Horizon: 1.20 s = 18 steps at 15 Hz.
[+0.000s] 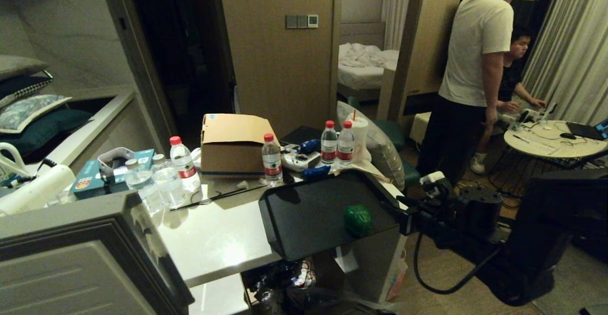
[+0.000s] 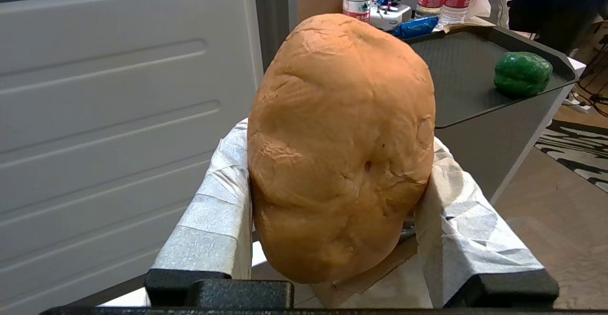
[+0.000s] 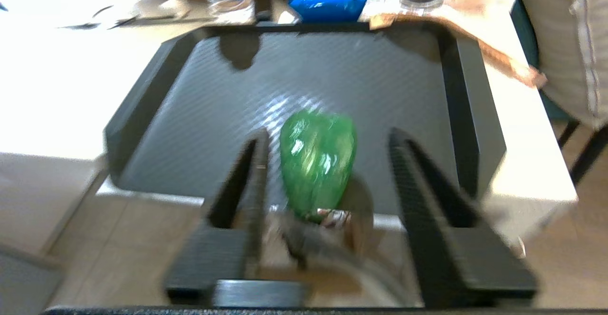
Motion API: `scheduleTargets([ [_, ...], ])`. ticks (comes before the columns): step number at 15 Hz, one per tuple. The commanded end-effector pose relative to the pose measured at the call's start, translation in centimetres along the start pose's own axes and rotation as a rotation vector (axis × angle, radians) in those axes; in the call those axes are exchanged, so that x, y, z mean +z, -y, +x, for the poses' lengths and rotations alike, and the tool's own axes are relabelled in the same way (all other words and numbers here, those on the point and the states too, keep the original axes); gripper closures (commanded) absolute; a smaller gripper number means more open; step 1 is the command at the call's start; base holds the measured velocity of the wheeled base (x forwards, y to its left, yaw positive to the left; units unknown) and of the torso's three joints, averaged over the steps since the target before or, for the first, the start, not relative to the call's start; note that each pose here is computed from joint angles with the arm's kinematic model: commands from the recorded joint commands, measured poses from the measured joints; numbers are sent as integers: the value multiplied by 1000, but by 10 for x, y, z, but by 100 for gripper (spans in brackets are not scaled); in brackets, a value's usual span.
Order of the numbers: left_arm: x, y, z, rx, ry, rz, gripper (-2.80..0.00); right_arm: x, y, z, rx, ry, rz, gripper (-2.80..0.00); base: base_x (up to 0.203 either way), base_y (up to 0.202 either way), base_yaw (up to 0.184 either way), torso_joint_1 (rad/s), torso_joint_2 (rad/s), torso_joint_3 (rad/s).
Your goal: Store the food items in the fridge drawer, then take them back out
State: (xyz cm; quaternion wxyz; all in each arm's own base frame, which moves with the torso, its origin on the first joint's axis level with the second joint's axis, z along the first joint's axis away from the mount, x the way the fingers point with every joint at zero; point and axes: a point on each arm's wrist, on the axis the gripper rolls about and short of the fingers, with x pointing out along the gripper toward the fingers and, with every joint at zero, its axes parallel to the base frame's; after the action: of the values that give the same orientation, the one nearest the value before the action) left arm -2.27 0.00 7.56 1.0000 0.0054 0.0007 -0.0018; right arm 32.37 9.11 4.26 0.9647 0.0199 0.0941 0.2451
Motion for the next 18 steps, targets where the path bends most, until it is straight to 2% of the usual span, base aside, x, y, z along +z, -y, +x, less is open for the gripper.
scheduleTargets([
  [1,0,0,0,2,0,0,0,27,-10,-43,-5,51,-10,0,0,0,0,0,0,0],
  [4,0,0,0,2,0,1,0,40,-19,-75,-7,77,-15,0,0,0,0,0,0,0],
  [8,0,0,0,1,1,1,0,41,-38,-157,-66,72,-7,0,0,0,0,0,0,0],
  [10,0,0,0,1,1,3,0,55,-47,-192,-91,149,-16,0,0,0,0,0,0,0],
  [12,0,0,0,-2,3,8,0,61,-56,-227,-109,178,-29,0,0,0,0,0,0,0],
  [15,0,0,0,-2,2,8,0,53,-70,-286,-133,162,-58,0,0,0,0,0,0,0],
  [17,0,0,0,-2,2,8,0,35,-78,-322,-160,117,-71,0,0,0,0,0,0,0],
  [18,0,0,0,-4,2,9,0,26,-79,-332,-201,98,-76,0,0,0,0,0,0,0],
])
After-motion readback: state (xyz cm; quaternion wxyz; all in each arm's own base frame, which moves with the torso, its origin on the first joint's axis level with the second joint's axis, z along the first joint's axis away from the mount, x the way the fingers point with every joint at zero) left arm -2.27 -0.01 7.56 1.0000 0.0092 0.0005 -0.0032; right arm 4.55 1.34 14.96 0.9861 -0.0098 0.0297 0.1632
